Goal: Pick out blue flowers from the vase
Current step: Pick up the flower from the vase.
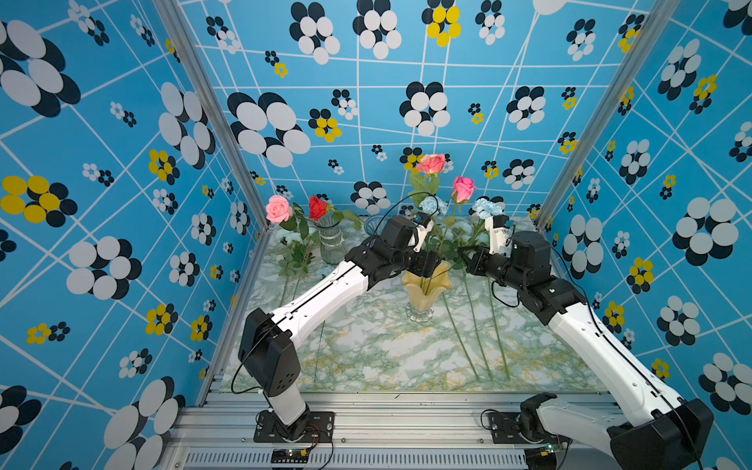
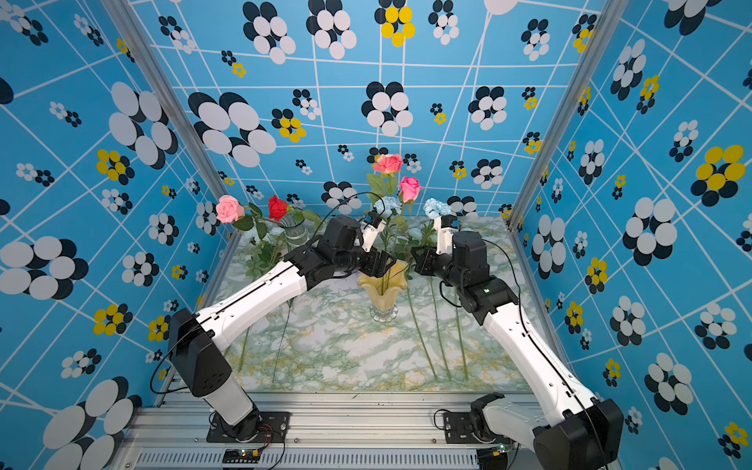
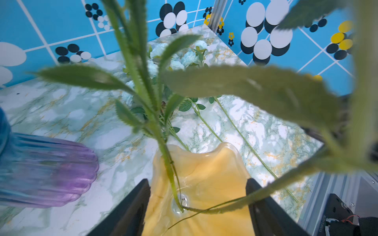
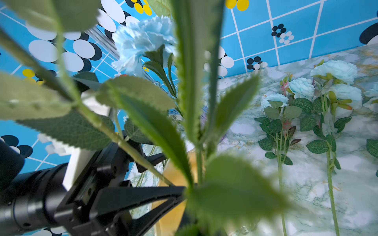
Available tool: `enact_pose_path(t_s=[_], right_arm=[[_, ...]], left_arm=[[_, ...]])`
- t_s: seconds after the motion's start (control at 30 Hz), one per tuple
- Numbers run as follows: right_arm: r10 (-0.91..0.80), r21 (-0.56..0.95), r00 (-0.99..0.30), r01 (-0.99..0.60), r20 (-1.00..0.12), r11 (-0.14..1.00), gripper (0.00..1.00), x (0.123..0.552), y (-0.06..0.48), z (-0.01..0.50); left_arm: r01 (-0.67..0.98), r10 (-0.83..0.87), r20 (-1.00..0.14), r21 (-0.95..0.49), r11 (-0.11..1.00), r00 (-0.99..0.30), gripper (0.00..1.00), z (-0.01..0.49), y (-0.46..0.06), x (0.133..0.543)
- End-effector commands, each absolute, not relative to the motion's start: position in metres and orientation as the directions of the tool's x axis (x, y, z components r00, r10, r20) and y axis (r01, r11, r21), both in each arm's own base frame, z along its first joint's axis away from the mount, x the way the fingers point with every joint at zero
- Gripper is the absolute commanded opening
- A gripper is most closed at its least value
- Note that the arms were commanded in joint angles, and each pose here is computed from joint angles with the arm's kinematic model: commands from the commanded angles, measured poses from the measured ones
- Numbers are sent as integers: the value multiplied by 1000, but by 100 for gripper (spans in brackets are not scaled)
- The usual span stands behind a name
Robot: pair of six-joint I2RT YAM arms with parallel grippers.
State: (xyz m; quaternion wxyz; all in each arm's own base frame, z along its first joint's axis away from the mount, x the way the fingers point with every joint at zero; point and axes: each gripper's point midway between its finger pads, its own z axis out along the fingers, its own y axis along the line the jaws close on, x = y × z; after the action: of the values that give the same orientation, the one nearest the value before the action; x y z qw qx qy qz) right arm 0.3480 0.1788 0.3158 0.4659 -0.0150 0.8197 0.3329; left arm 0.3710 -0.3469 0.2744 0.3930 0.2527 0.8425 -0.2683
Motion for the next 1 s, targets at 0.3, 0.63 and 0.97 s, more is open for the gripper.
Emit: enact_pose_path(t_s=[0.3, 0.63, 0.97], right_arm=[[280, 551, -572, -379, -771, 743, 7, 345, 190, 327], [292, 570, -571, -398, -767, 719, 7, 346, 199, 333], [280, 570, -577, -415, -767, 709, 7, 341, 202, 339]], left_arm=[[743, 153, -828, -383, 550, -540, 54, 334, -376, 321], [782, 203, -819, -393, 483, -537, 58, 326, -401, 310], [787, 268, -803, -353, 505, -532, 48, 295, -411, 327]])
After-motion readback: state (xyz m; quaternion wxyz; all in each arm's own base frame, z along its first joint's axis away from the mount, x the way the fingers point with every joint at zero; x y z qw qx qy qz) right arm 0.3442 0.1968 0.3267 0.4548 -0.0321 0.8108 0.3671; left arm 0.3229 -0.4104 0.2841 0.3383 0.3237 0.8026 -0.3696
